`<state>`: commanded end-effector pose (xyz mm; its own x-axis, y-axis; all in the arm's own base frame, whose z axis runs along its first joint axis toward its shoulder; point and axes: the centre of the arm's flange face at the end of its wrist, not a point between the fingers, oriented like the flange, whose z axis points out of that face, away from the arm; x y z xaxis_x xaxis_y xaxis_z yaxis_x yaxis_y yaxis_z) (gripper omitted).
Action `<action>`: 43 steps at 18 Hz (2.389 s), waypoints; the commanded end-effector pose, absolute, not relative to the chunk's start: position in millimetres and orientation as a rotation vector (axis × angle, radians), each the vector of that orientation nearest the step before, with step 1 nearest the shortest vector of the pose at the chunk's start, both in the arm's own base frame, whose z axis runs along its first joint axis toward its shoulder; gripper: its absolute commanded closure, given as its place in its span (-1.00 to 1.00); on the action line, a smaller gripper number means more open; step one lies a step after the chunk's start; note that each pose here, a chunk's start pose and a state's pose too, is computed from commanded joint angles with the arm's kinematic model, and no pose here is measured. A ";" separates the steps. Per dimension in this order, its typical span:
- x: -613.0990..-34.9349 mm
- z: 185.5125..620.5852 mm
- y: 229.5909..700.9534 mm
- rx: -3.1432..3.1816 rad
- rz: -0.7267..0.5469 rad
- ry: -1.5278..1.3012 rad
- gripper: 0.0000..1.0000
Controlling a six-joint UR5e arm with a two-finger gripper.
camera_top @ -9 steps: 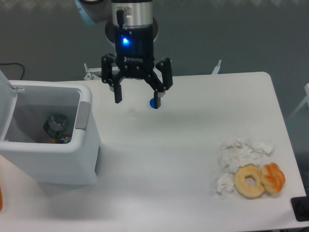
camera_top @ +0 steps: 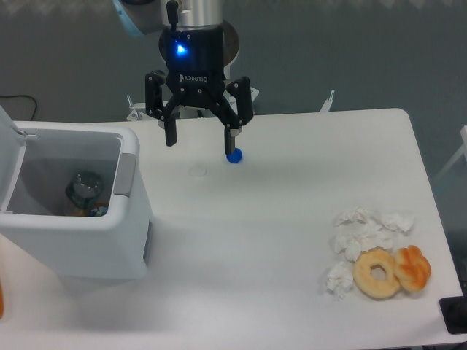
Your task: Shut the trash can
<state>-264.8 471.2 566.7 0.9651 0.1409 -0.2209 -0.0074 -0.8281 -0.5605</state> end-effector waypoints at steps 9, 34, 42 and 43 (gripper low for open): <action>-254.8 593.9 470.7 -2.406 0.197 -0.349 -1.00; -69.3 664.3 514.3 -2.116 -0.626 -0.045 -1.00; -17.6 640.0 550.7 -2.128 -0.735 0.096 -1.00; -12.3 638.4 552.2 -2.131 -0.744 0.106 -1.00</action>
<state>-12.3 552.2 638.4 0.8193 -0.3262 0.4715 0.1819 -0.6320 -0.7533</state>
